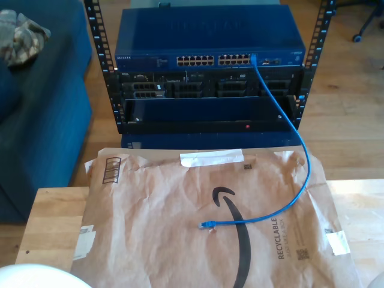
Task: Grab the cable and plug it in
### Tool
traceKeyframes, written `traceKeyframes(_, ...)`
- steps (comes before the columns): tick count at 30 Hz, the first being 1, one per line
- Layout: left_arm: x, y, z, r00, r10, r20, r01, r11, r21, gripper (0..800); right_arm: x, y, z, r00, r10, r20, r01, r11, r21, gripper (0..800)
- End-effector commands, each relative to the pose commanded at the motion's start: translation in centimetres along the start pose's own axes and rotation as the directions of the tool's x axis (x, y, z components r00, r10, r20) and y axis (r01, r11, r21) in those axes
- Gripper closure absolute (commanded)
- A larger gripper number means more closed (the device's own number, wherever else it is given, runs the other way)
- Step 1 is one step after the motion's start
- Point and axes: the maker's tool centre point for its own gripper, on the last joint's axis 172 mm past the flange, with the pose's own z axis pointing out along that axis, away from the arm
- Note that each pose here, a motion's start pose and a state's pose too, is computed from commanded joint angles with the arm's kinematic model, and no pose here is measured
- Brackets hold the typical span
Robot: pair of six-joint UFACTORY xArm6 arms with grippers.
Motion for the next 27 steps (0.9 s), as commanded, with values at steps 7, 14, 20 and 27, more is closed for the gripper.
traceKeyframes(7, 0.00, 0.02, 0.00, 1.000, 0.001, 0.000, -0.001, 1.000, 0.001, 0, 0.61, 0.19, 0.73, 0.999, 0.007, -0.040, -0.007, 1.000, 0.003, 2)
traceKeyframes(14, 0.00, 0.00, 0.00, 1.000, 0.000, 0.000, 0.000, 1.000, 0.000, 0, 0.48, 0.36, 0.88, 0.999, 0.014, -0.037, -0.014, 1.000, 0.003, 2)
traceKeyframes(20, 0.00, 0.00, 0.00, 1.000, 0.000, 0.000, 0.000, 1.000, 0.000, 0, 0.41, 0.37, 0.94, 0.999, 0.013, -0.036, -0.013, 1.000, 0.003, 2)
traceKeyframes(27, 0.00, 0.00, 0.00, 1.000, 0.000, 0.000, 0.000, 1.000, 0.000, 0, 0.45, 0.37, 0.93, 0.999, 0.013, -0.038, -0.013, 1.000, 0.003, 2)
